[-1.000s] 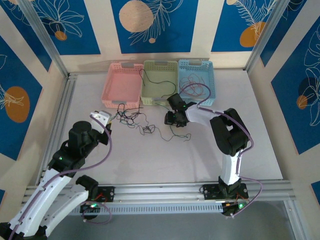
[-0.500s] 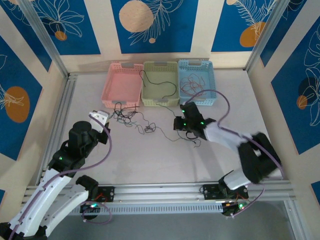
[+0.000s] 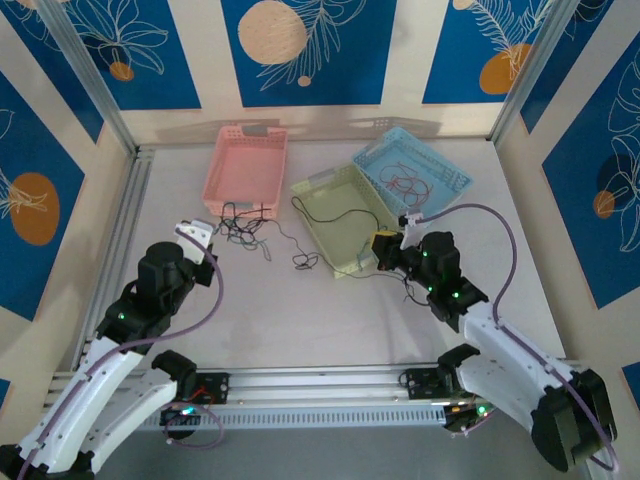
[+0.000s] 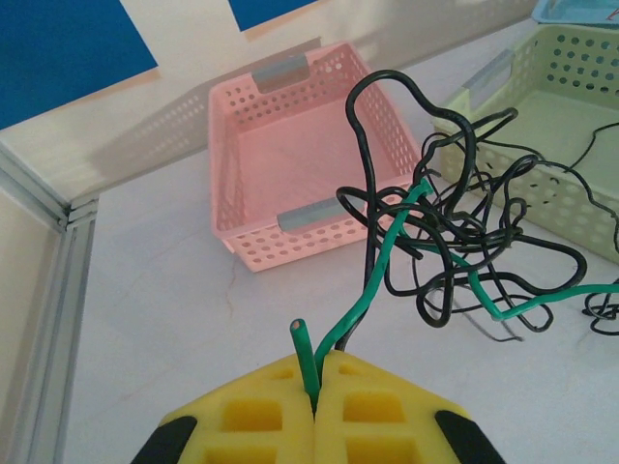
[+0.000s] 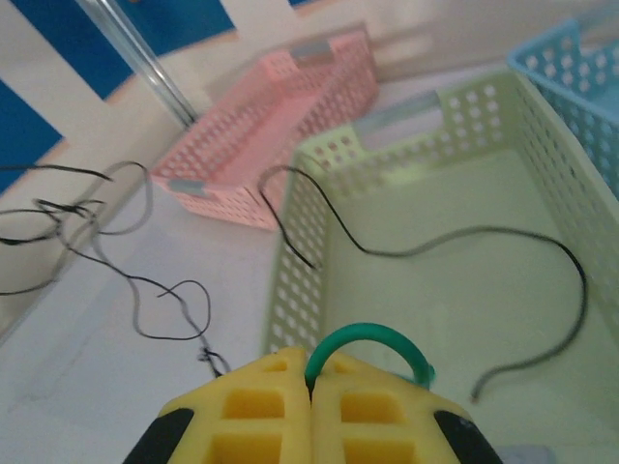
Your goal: Untangle the cables
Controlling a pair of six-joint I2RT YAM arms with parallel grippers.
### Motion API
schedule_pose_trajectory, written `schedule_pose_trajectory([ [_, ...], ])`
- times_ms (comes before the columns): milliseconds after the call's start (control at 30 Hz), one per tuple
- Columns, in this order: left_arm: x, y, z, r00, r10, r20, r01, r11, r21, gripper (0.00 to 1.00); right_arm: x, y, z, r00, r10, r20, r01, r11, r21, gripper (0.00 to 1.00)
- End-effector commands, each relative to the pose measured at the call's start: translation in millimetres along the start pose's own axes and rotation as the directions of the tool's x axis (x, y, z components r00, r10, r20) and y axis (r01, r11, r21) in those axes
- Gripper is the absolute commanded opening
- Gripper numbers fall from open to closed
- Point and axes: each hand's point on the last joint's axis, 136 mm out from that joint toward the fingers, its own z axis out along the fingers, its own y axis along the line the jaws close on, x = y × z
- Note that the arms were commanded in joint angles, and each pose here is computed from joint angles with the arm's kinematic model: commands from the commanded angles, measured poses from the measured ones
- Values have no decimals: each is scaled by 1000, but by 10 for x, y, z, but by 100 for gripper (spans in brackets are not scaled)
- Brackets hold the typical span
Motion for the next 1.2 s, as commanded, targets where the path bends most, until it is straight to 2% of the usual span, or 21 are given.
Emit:
schedule_pose_trajectory([
  [0,-91,15,-28,999,-18,27,18,1000,6,0,23,55,118,999,38,-27,-39,998,-45,0],
  [267,-77,-10,-8,1000,-15,17,15,1000,18,0,351,-13,543,970,129,-204,-129,992,15,0],
  [433,-72,-22,5,1000,-14,13,14,1000,22,0,498,53,730,965,130,-226,-135,991,-7,0],
  [633,-75,-1,-11,1000,-15,16,15,1000,13,0,654,12,1019,945,230,-233,-222,973,61,0],
  [800,-90,-3,-17,1000,-17,22,17,1000,15,0,786,123,1160,954,187,-234,-173,982,79,0],
  [1000,-92,-6,-23,1000,-17,24,17,1000,18,0,724,12,1579,975,114,-188,-99,991,88,0],
  [1167,-85,-8,-17,1000,-18,21,18,1000,18,0,286,260,1785,993,14,-117,-15,1000,-9,0],
])
